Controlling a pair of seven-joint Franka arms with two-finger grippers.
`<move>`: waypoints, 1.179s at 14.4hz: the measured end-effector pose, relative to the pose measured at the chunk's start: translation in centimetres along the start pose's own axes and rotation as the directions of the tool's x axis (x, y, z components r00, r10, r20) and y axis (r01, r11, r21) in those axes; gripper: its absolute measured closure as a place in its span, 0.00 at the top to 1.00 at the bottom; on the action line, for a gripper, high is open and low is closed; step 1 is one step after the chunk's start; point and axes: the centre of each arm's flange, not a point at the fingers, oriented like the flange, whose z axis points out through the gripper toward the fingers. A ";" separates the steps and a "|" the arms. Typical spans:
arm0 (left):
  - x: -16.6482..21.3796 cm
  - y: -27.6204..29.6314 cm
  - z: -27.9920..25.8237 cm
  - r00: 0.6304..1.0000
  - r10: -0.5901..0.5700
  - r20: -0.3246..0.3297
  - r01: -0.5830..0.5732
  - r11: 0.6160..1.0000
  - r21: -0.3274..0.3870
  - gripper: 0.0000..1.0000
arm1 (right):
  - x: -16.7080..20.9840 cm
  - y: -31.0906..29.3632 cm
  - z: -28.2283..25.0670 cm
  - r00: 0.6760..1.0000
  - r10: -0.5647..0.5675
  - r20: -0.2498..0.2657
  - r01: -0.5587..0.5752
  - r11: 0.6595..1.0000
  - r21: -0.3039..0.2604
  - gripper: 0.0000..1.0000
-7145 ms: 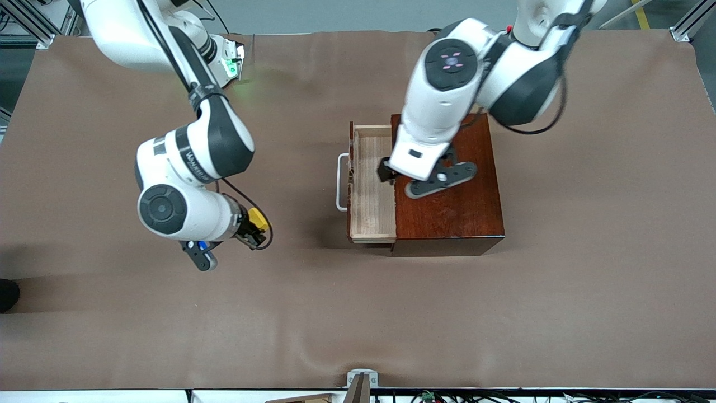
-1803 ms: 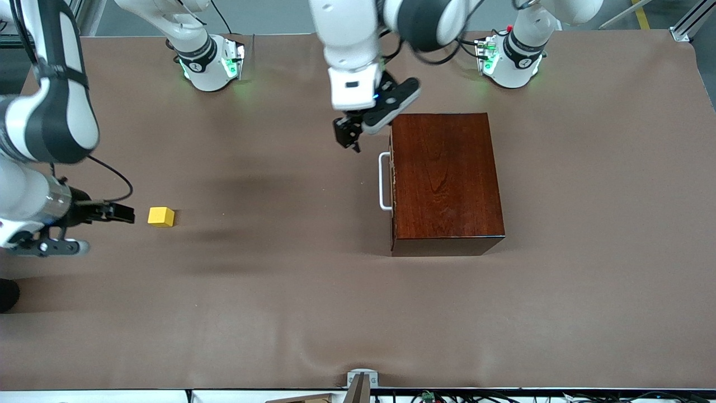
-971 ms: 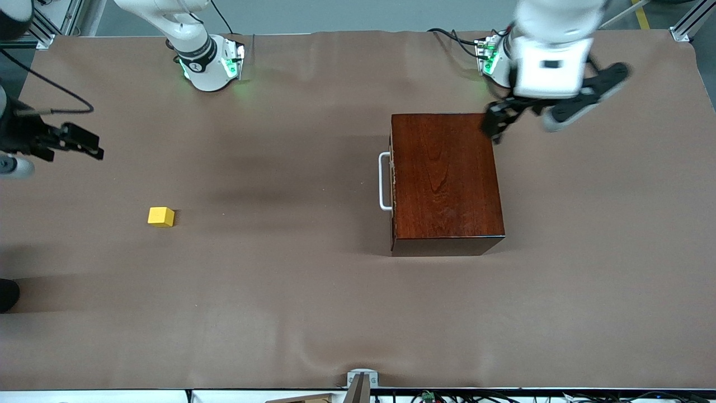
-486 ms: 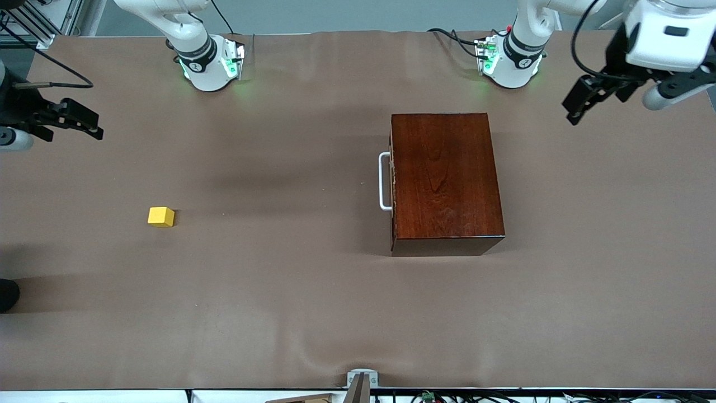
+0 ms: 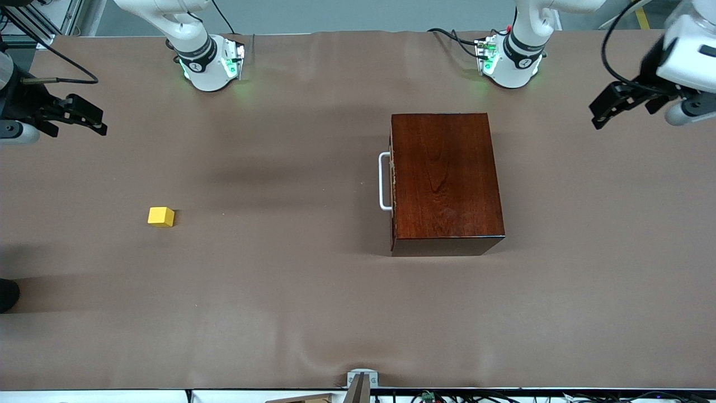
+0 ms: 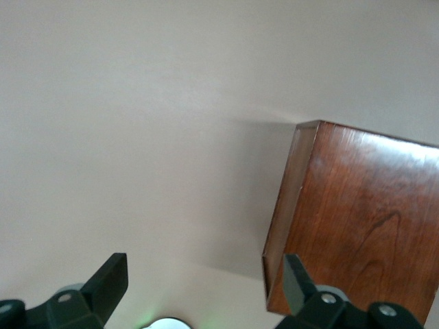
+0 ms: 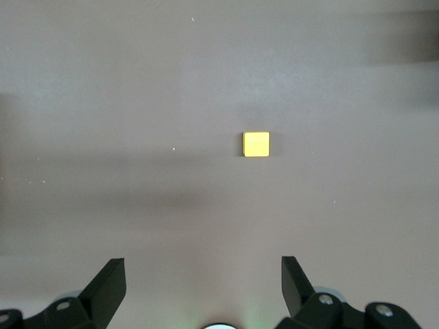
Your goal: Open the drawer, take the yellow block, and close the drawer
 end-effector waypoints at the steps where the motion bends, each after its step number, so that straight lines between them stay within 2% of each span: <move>1: 0.4 -1.0 0.3 1.000 0.025 0.009 -0.025 1.000 -0.009 1.00 | 0.1 0.0 -0.1 1.000 0.000 -0.006 0.000 1.000 0.000 1.00; 5: 0.9 -1.9 1.7 0.989 0.143 0.028 -0.142 0.990 -0.012 1.00 | 0.1 -0.2 -0.1 1.000 -0.003 -0.012 0.003 1.000 -0.001 1.00; 8: 0.8 -1.9 2.8 0.975 0.220 -0.009 -0.220 0.975 -0.042 1.00 | 0.1 -0.1 -0.1 1.000 -0.003 -0.012 0.003 1.000 0.000 1.00; 12: -0.7 -1.7 2.9 0.968 0.249 -0.024 -0.250 0.966 -0.067 1.00 | 0.1 -0.1 -0.1 1.000 -0.002 -0.011 0.002 1.000 0.000 1.00; 17: -0.8 -1.6 1.5 0.964 0.260 -0.062 -0.264 0.962 -0.076 1.00 | 0.1 -0.1 -0.1 1.000 -0.001 -0.010 0.001 1.000 0.000 1.00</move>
